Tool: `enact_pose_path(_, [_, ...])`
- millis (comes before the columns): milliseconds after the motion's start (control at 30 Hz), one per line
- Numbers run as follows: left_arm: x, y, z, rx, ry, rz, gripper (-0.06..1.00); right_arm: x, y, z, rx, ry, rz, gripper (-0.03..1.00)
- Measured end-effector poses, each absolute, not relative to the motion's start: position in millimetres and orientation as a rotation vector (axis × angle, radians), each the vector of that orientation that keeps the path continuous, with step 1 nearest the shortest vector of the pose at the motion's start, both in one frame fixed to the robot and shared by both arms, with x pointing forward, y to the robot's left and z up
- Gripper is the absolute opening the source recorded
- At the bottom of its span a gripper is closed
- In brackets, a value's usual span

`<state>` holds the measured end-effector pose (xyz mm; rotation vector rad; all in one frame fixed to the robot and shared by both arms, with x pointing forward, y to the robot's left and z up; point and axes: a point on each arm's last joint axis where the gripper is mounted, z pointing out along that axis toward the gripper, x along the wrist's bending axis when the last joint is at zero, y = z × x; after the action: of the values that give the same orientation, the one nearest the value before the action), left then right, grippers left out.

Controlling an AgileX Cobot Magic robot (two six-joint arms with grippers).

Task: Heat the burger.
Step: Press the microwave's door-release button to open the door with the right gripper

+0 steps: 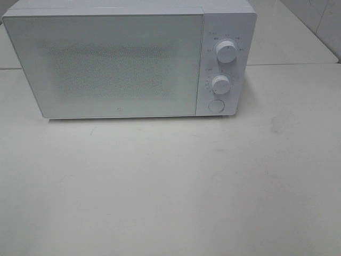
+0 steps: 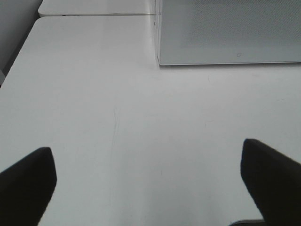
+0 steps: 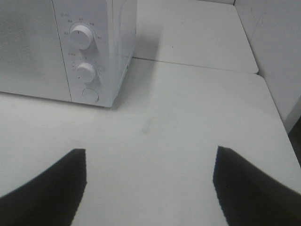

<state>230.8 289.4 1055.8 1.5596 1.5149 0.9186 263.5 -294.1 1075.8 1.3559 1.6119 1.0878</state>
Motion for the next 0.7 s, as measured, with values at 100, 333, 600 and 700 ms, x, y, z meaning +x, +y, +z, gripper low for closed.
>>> enact_pose_path(100, [231, 289, 1056, 1.56, 1.515, 0.919, 0.99, 276, -292, 1081, 1.34, 1.59, 1.105, 0.74])
enact_pose_path(333, [231, 289, 1056, 1.56, 1.515, 0.919, 0.99, 302, -289, 1087, 1.332, 1.572, 1.118, 0.74])
enact_pose_path(600, [231, 289, 1056, 1.56, 1.515, 0.919, 0.99, 347, -283, 1086, 1.343, 1.579, 1.108, 0.74])
enact_pose_path(700, [231, 289, 1056, 1.56, 1.515, 0.919, 0.99, 359, -282, 1085, 1.341, 1.573, 1.112, 0.74])
